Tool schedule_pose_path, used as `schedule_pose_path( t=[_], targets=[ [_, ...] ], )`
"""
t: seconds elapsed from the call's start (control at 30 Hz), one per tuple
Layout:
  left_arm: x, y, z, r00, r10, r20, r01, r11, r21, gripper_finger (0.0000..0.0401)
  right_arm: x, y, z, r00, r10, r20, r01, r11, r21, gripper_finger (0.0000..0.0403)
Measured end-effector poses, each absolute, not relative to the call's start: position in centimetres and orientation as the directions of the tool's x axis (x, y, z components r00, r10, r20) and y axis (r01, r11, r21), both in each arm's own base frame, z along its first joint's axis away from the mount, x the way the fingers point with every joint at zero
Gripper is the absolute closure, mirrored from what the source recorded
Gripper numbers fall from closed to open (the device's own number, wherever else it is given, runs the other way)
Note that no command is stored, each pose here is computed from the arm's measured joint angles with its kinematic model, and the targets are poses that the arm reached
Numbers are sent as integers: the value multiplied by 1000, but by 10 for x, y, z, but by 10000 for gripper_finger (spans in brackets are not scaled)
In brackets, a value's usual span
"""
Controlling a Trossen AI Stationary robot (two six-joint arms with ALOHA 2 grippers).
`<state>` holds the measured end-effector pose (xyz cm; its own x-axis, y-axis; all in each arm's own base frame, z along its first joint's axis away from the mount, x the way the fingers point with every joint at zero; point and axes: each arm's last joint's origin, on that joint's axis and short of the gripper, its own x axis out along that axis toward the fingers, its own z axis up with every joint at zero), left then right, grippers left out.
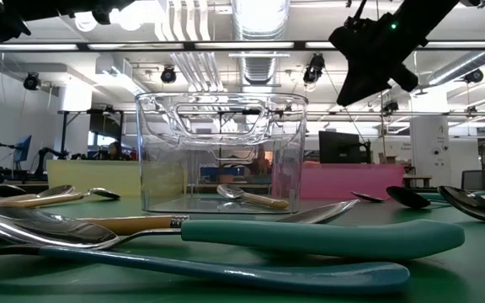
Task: Sort silverware by color (type)
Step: Put the top right light blue spoon into the pink bin
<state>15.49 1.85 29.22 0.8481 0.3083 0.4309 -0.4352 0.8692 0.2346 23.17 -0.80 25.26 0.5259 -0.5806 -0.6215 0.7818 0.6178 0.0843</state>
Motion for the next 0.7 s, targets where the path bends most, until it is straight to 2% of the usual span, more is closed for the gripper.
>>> schedule_pose_path(
  t=[0.7],
  targets=[
    [155, 18, 292, 849, 309, 429, -435, 869, 235, 324, 225, -22, 247, 445, -572, -689, 811, 584, 39, 365]
  ],
)
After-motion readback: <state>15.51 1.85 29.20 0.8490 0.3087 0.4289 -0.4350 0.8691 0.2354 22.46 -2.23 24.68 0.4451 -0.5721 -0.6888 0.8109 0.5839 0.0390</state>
